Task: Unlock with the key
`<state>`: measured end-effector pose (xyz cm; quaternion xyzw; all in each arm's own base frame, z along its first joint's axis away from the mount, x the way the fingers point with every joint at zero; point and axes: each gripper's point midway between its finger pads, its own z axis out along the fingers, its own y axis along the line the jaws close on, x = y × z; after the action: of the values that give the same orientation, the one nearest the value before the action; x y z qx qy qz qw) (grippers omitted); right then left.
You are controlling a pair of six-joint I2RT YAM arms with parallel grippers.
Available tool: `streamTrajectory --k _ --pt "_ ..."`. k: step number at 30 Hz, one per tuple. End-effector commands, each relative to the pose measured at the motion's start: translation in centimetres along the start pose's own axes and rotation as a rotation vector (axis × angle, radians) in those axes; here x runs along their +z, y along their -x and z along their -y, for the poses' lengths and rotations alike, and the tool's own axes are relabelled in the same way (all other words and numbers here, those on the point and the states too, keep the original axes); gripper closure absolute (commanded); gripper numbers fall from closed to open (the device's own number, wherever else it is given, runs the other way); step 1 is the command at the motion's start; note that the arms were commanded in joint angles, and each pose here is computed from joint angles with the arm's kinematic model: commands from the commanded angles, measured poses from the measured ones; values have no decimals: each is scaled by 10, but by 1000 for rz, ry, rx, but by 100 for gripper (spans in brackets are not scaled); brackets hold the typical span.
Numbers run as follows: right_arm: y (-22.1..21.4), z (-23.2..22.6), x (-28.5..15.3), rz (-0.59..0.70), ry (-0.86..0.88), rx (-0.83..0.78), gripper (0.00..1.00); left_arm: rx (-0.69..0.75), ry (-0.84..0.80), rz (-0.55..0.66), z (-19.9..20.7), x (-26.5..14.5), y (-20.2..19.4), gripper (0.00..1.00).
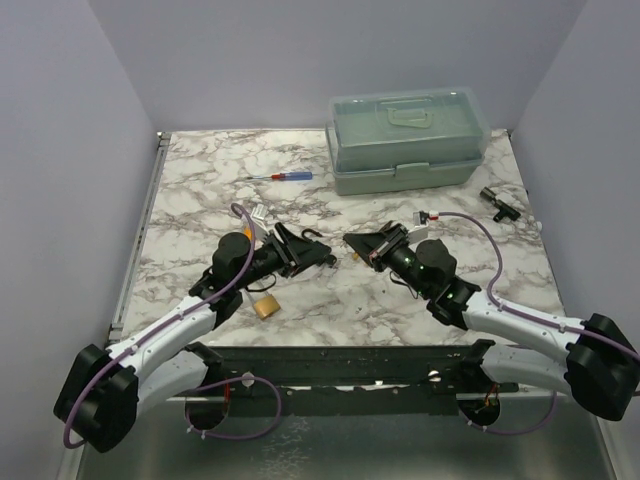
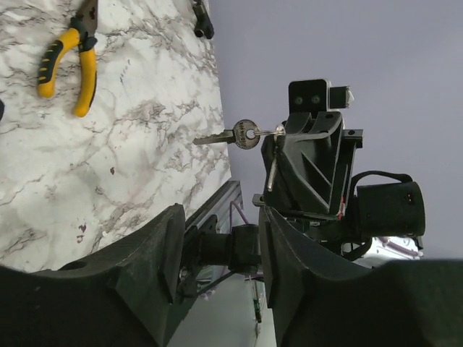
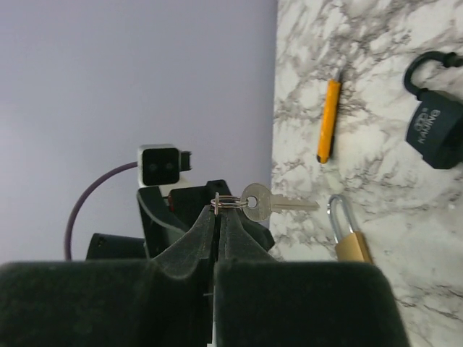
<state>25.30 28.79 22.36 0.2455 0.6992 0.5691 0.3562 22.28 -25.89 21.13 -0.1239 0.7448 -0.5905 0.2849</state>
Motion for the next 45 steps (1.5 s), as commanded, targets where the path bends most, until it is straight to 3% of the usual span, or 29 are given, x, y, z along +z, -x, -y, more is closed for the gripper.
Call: streamTrajectory --k 1,6,14,24,37,42,45 --pt "-3 -35 -3 10 155 31 100 33 -166 42 43 8 9 52" --pt "-7 -37 -3 2 156 27 100 30 -207 58 52 11 12 58" --pt "-7 -34 -2 7 147 22 100 35 -239 63 60 7 11 61" --pt "-11 -34 2 -1 134 8 100 43 -260 26 66 9 3 64" --pt "-14 -36 3 -5 140 1 100 39 -249 -13 61 15 -7 77" --pt "-16 -36 3 -12 140 -4 100 41 -251 -21 62 17 -9 84" --pt "-19 -36 3 -21 145 -6 100 41 -252 -22 63 18 -9 100"
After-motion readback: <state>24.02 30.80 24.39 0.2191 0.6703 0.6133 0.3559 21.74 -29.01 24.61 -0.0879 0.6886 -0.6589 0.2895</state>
